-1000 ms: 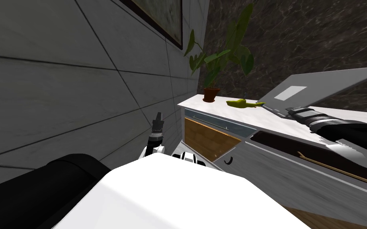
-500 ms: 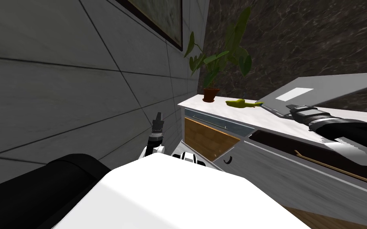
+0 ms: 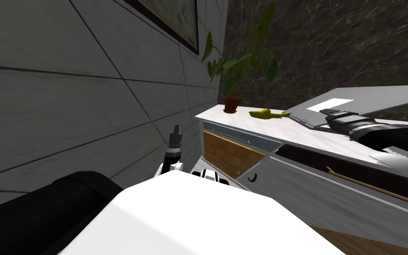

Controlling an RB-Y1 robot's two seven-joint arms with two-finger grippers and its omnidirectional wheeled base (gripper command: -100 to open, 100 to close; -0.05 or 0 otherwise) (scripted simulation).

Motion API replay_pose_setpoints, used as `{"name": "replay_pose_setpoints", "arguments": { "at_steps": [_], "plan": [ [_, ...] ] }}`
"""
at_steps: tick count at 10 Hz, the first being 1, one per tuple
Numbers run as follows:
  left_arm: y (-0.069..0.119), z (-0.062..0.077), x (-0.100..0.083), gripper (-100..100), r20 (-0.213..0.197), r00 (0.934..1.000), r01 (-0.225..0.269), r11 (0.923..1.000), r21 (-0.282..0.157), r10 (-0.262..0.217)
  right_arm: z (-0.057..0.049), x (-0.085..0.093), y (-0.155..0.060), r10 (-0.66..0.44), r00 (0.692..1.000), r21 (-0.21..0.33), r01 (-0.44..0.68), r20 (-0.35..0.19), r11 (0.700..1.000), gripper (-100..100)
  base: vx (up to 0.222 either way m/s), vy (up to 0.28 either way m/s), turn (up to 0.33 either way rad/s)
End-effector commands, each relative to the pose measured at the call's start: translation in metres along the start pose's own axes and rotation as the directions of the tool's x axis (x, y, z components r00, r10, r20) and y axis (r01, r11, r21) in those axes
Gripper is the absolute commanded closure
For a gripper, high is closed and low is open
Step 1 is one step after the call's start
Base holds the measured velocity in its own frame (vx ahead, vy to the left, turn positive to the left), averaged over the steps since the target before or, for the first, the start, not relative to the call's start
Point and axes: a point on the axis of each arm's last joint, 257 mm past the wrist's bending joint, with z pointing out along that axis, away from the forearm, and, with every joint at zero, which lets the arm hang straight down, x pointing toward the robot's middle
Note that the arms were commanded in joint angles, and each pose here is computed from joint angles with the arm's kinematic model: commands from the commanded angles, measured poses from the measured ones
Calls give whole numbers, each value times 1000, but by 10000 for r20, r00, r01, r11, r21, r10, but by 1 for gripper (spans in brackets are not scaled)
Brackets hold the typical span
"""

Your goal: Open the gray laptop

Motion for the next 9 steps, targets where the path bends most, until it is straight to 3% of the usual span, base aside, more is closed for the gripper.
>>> {"name": "replay_pose_setpoints", "arguments": {
  "at_steps": [1, 3, 4, 9],
  "plan": [
    [0, 0, 0, 0, 0, 10000, 0, 10000, 0, 0, 1, -6, 16, -15, 10000, -42, 15, -57, 10000, -100, 6, -4, -30],
    [0, 0, 0, 0, 0, 10000, 0, 10000, 0, 0, 0, -6, 17, -33, 10000, -19, 33, -86, 10000, -100, 3, -1, -15],
    [0, 0, 0, 0, 0, 10000, 1, 10000, 0, -1, 0, -7, 17, -13, 10000, -11, 13, -89, 10000, 0, 0, 0, 0],
    [0, 0, 0, 0, 0, 10000, 1, 10000, 0, -1, 0, -3, 12, 12, 9999, 73, -11, -139, 10000, 0, 0, 0, 0]
  ]
}}
